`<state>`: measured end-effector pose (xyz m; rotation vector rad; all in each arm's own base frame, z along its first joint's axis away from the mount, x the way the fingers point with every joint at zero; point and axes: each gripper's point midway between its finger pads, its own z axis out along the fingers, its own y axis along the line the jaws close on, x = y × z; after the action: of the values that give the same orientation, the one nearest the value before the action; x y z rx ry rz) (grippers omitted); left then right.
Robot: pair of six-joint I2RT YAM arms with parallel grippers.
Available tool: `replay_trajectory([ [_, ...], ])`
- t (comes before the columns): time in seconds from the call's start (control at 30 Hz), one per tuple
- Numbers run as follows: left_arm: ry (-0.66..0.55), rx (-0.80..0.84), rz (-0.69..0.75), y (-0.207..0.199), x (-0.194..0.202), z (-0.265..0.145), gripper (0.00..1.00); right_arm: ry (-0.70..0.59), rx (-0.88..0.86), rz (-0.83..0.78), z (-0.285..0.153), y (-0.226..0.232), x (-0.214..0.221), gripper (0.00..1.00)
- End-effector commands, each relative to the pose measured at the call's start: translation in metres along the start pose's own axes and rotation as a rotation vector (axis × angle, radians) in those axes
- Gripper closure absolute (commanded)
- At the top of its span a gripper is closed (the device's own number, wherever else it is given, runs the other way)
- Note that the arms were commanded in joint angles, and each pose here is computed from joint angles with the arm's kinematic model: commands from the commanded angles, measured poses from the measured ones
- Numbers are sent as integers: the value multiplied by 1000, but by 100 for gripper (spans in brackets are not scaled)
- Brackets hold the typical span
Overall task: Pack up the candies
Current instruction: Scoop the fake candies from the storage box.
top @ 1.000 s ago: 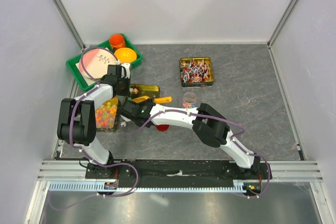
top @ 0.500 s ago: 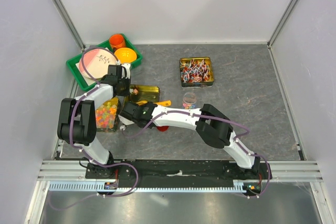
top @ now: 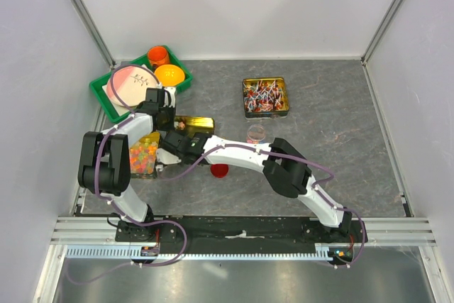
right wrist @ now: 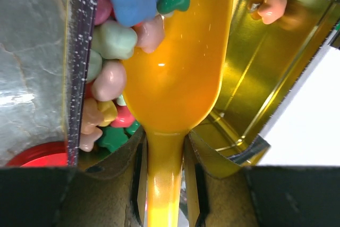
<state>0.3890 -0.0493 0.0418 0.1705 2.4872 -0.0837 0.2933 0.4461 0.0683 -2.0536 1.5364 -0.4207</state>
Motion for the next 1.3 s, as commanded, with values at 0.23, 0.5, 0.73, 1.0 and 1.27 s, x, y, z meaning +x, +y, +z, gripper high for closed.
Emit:
replay_trajectory([
  [0.23, -88, -67, -6, 13, -40, 7, 99, -169, -388, 122, -7, 60, -10, 100],
  [0.5, -44, -131, -8, 25, -35, 13, 98, -170, -489, 177, 1, 81, 2, 100],
  [0.73, -36, -147, -8, 28, -34, 15, 98, -234, -553, 305, 3, 81, 5, 100],
  [1.0, -31, -145, -6, 27, -33, 16, 98, -323, -555, 417, -11, 59, 15, 100],
  [1.27, -27, -147, -8, 28, -31, 18, 98, -426, -578, 480, -22, 50, 17, 100],
])
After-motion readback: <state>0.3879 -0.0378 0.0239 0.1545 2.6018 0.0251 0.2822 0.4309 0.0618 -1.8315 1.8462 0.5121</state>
